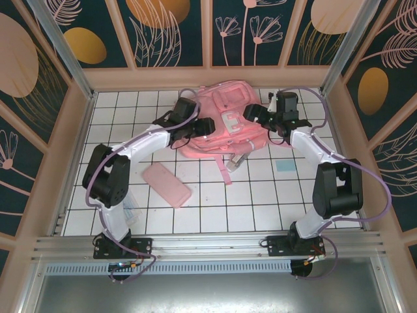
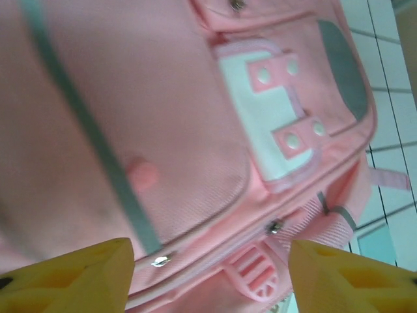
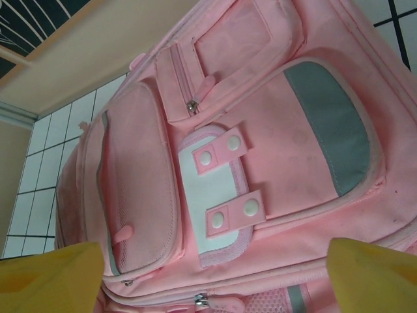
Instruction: Pack books, pencil case, and school supplies into a backpack
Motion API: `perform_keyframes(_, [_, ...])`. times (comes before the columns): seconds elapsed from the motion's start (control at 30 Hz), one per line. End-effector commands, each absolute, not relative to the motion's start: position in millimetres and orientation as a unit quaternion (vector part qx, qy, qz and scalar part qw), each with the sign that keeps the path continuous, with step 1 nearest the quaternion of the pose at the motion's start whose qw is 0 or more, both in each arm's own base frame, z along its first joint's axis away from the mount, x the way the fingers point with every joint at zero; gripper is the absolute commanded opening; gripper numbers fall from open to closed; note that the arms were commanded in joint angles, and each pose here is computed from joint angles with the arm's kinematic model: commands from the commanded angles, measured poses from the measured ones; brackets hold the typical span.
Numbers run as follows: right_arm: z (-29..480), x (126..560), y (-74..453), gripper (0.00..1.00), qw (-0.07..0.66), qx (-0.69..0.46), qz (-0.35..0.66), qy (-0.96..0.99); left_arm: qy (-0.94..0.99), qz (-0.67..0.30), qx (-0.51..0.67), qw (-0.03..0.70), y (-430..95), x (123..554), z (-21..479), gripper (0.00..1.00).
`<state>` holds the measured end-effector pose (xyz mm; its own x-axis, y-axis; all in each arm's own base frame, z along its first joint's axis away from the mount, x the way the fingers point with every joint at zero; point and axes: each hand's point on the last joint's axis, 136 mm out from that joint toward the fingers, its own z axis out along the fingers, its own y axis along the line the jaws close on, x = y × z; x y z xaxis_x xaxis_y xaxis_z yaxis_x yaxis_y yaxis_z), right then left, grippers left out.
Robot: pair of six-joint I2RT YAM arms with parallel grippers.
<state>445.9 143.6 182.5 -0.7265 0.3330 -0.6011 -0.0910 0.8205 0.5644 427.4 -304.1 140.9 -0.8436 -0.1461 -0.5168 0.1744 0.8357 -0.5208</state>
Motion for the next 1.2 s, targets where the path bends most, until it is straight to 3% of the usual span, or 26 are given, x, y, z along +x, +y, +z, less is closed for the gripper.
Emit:
perform_keyframes(0.0, [141.0, 435.7, 131.2, 0.81, 0.323, 0.104, 0.260, 0.904, 0.935, -0.256, 0.079, 0.232, -321.3, 409.8, 115.3, 0.59])
perform_keyframes(0.2, [85.3, 418.8, 113.8, 0.71, 0.281, 0.152, 0.217, 0.922, 0.944, -0.236, 0.115, 0.199, -341.5, 398.8, 93.8, 0.60])
perform_keyframes(0.5, [4.9, 384.3, 125.9, 0.59, 0.181, 0.175, 0.215, 0.944, 0.962, -0.196, 0.065, 0.177, -321.5, 392.0, 56.9, 0.76])
perform_keyframes(0.63, [22.1, 384.9, 131.8, 0.56, 0.193, 0.158, 0.216, 0.944, 0.959, -0.227, 0.054, 0.162, -322.7, 376.2, 40.1, 0.77])
perform_keyframes(0.8, [70.8, 385.6, 161.7, 0.55, 0.229, 0.079, 0.212, 0.947, 0.969, -0.186, 0.049, 0.156, -303.1, 368.7, 1.6, 0.77])
perform_keyframes(0.97, [93.0, 382.7, 203.1, 0.56, 0.223, 0.012, 0.239, 0.945, 0.968, -0.176, 0.051, 0.172, -299.0, 372.2, -4.0, 0.77])
perform_keyframes(1.17, [103.0, 389.8, 210.5, 0.56, 0.222, -0.007, 0.246, 0.943, 0.961, -0.028, 0.117, 0.247, -255.2, 401.3, 7.8, 0.78])
